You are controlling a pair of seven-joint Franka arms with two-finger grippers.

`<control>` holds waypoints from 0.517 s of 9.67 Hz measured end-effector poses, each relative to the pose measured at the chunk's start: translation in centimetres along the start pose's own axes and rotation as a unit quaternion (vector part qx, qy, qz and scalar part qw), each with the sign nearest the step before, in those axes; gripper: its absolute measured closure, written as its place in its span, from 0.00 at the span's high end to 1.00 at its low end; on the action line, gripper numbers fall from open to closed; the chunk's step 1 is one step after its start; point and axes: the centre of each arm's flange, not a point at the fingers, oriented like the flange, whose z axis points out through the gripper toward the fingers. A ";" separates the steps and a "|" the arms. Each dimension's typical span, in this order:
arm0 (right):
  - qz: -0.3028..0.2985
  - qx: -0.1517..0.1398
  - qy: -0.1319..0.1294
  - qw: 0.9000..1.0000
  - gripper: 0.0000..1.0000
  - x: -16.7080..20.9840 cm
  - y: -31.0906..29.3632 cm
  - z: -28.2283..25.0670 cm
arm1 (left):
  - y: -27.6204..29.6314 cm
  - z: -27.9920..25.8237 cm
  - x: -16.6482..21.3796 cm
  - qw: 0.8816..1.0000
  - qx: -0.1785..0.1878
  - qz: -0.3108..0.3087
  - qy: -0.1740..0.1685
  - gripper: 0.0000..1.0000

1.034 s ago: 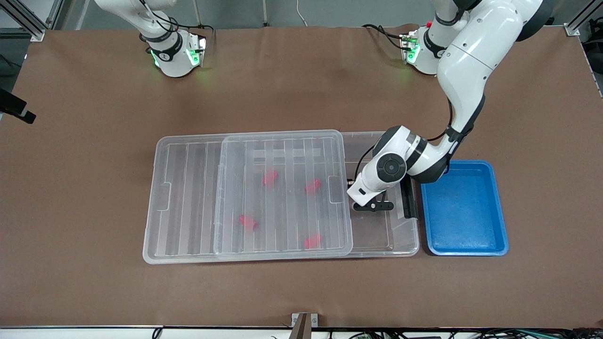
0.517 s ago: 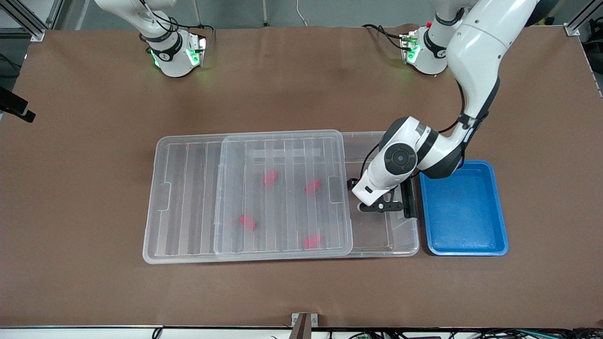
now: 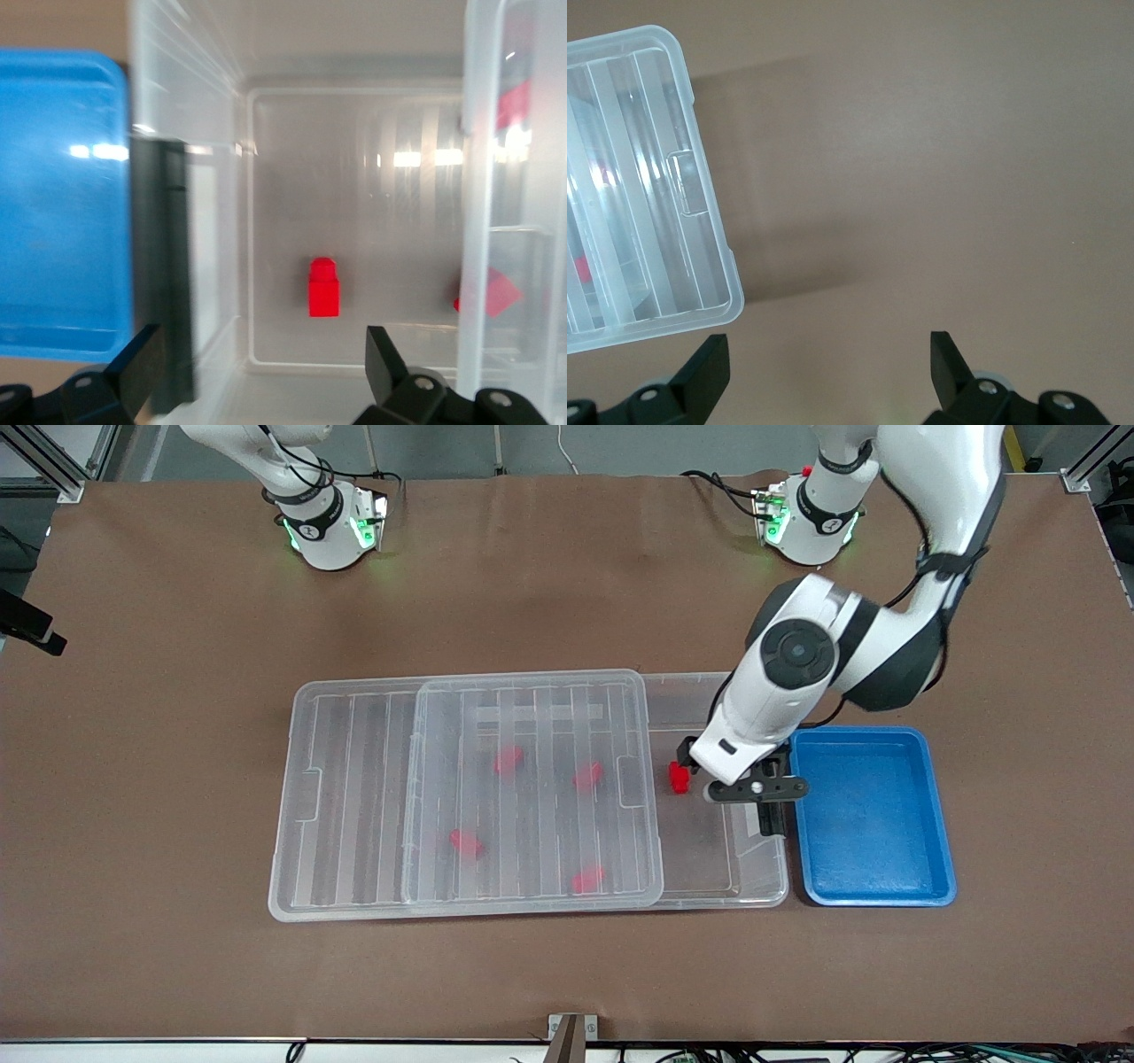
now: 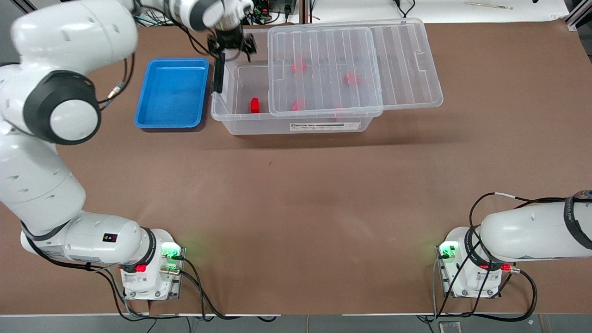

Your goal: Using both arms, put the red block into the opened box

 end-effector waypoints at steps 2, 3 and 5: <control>0.000 0.000 0.000 1.000 1.00 0.1 0.0 0.1 | -4.5 -7.5 1.4 1.000 0.018 0.023 0.011 1.00; -0.001 0.000 -0.002 1.000 1.00 0.3 0.0 0.6 | -8.0 -10.1 2.4 0.999 0.022 0.033 0.012 1.00; -0.057 -0.001 -0.006 0.998 0.94 3.2 -0.9 5.4 | -14.0 -14.0 3.6 0.999 0.024 0.025 0.028 1.00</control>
